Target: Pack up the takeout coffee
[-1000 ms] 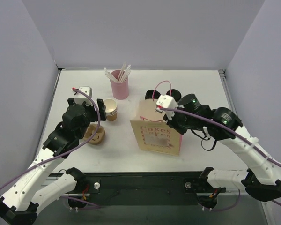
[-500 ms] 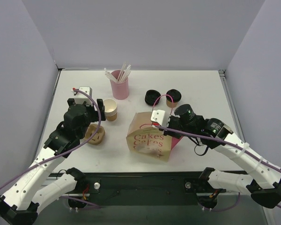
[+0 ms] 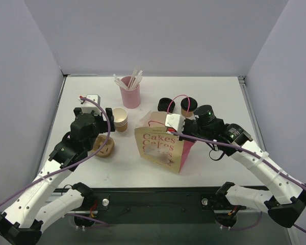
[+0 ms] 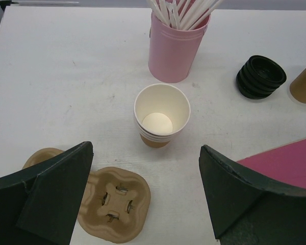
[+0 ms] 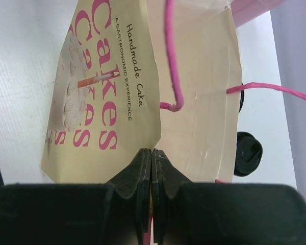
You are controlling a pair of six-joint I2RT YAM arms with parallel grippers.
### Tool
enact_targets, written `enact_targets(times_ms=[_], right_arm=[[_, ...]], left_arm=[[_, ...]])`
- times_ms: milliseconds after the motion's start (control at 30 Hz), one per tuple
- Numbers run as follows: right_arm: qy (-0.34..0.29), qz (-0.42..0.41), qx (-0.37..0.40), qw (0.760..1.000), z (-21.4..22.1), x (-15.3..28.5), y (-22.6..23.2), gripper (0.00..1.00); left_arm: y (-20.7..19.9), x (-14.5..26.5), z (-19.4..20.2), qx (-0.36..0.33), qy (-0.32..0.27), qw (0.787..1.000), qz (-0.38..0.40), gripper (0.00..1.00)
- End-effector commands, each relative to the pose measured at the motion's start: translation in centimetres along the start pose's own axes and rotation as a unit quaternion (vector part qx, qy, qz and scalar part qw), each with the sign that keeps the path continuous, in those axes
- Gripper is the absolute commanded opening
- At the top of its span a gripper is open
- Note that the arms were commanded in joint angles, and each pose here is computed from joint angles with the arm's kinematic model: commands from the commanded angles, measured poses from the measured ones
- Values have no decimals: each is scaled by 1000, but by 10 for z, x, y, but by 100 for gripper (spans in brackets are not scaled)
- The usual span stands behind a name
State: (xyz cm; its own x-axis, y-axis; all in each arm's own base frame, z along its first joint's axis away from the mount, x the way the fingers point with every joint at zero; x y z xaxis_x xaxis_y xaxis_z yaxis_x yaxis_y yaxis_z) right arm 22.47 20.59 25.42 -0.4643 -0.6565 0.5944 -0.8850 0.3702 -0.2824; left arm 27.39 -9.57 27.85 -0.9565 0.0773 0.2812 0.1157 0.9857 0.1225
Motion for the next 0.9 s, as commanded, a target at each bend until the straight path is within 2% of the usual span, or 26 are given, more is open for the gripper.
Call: enact_targets(times_ms=[0, 33, 67, 133, 167, 267, 400, 600, 667, 700, 800, 833, 867], right_arm=[[-42, -22, 27, 999, -23, 1, -1, 2], [-45, -23, 27, 998, -25, 2, -1, 6], [-51, -21, 22, 998, -27, 5, -1, 17], [-63, -25, 16, 998, -33, 9, 1, 30], [-74, -24, 10, 997, -38, 15, 2, 41], [-104, -34, 4, 994, -48, 30, 9, 52], [-146, -56, -13, 988, -61, 51, 22, 60], [-182, -63, -78, 978, -72, 70, 33, 61], [-205, -39, -111, 972, -79, 76, 26, 60], [-210, -39, -165, 963, -80, 76, 26, 60], [-238, 18, -255, 937, -88, 87, 7, 60], [-244, 22, -315, 917, -91, 92, 5, 60], [-245, 31, -335, 909, -91, 96, 2, 60]], left_arm=[[4, -1, -5, 6, -7, 1000, -11, 95], [4, -2, -5, 5, -7, 1000, -11, 95], [4, -2, -4, 4, -6, 1000, -11, 95], [4, -2, -4, 2, -5, 1000, -11, 95], [4, -3, -4, 2, -5, 1000, -11, 96], [2, -3, -4, 5, -3, 1000, -6, 97], [-1, -3, -3, 13, 13, 1000, 1, 97], [-5, -2, 1, 23, 51, 998, 7, 97], [-9, 1, 2, 34, 64, 997, 18, 97], [-10, 2, 3, 39, 68, 997, 21, 97], [-13, 3, 6, 60, 85, 994, 24, 97], [-12, 1, 9, 63, 96, 993, 20, 97], [-11, 2, 16, 70, 114, 991, 12, 97]])
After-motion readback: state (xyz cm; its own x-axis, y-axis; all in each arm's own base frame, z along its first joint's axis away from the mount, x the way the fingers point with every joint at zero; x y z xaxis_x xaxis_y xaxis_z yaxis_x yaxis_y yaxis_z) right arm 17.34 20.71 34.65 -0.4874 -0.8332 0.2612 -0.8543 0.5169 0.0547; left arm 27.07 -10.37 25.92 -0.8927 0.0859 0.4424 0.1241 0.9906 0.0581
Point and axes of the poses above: each gripper's point midway between its finger pads, its own x axis back along the fingers, its own y axis along the line the jaws close on, z = x × y, the point moved 1 cm from there along x, back along the fingers, and after that the axes turned 13 degrees about -x, right-handed, at the moved point
